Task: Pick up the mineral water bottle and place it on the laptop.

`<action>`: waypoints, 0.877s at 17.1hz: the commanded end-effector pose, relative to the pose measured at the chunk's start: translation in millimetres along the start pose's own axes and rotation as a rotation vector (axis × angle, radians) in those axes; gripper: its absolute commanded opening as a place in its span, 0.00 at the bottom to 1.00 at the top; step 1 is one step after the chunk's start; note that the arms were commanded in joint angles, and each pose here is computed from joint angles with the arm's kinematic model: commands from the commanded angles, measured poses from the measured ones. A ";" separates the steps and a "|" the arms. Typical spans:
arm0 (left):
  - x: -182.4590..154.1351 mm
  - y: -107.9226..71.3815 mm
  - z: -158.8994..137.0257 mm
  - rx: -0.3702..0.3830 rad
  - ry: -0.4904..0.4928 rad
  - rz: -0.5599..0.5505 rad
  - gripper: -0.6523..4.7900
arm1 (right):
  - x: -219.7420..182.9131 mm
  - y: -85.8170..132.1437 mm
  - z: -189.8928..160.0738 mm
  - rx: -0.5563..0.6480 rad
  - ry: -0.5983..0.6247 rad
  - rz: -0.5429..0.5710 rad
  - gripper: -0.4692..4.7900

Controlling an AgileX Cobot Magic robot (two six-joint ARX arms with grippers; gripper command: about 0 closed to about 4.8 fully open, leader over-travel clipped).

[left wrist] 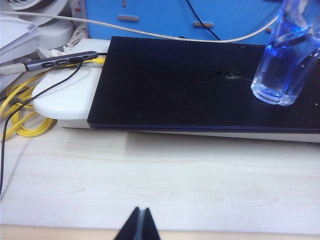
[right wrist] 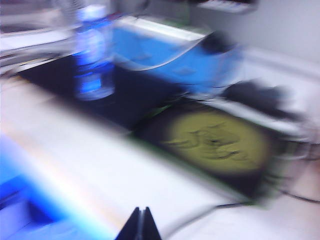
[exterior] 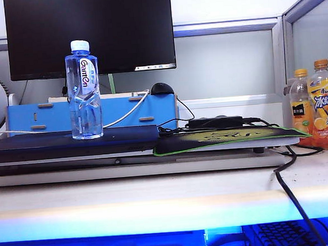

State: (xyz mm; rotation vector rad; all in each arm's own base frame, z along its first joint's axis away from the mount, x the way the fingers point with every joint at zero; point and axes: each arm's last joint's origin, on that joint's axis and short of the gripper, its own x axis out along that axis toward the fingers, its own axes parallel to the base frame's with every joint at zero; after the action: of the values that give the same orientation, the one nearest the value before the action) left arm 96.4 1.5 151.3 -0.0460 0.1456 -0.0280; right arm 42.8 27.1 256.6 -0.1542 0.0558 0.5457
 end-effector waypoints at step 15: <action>-0.1 -0.1 0.0 0.002 0.000 -0.002 0.12 | 1.9 -43.7 -19.8 -0.252 0.166 -1.156 0.08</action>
State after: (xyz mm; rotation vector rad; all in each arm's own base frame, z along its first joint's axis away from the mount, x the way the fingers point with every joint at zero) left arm 96.4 1.5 151.3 -0.0460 0.1456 -0.0280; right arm 67.8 -8.7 239.8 -0.4551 0.0651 -0.5683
